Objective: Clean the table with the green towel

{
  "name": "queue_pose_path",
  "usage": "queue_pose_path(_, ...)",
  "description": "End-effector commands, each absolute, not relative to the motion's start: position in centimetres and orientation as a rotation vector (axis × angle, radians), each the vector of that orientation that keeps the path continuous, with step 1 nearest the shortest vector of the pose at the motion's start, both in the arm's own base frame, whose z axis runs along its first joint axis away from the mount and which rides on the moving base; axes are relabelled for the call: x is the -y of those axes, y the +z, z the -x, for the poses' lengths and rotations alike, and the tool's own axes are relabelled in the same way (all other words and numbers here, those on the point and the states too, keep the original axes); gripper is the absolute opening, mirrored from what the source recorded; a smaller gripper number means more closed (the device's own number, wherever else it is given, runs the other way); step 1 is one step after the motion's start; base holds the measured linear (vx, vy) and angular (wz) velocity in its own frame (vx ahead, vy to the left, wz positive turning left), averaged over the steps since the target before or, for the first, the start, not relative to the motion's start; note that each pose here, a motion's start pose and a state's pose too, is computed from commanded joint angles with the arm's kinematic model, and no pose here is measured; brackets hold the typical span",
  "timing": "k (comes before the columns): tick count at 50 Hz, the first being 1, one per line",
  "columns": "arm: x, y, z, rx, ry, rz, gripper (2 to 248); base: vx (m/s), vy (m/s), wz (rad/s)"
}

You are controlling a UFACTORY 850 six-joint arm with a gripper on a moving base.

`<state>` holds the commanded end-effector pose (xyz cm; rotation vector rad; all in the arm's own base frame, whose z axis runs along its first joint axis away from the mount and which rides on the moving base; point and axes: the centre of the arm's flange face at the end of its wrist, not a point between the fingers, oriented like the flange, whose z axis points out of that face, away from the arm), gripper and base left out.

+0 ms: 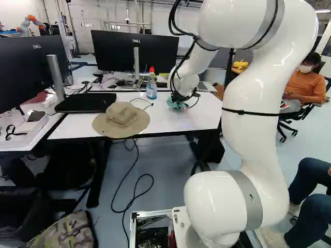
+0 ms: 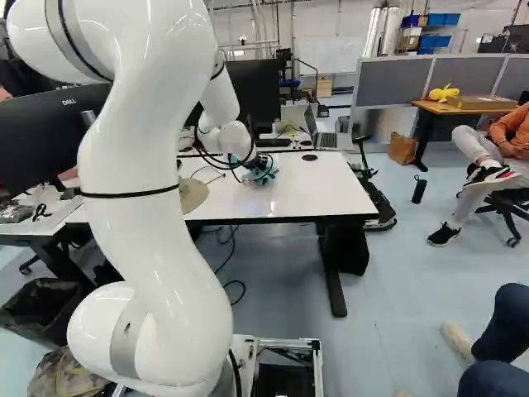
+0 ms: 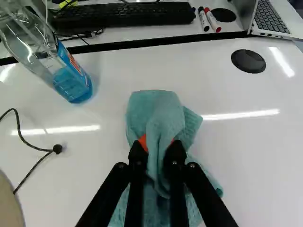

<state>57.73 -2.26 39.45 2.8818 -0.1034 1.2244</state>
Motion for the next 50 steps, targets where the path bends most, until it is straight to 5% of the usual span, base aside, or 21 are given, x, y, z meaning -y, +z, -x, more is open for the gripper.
queue_pose_path(50,2.25,39.06,-57.65,0.104,1.187,-2.898,54,0.000,0.000,0.000)
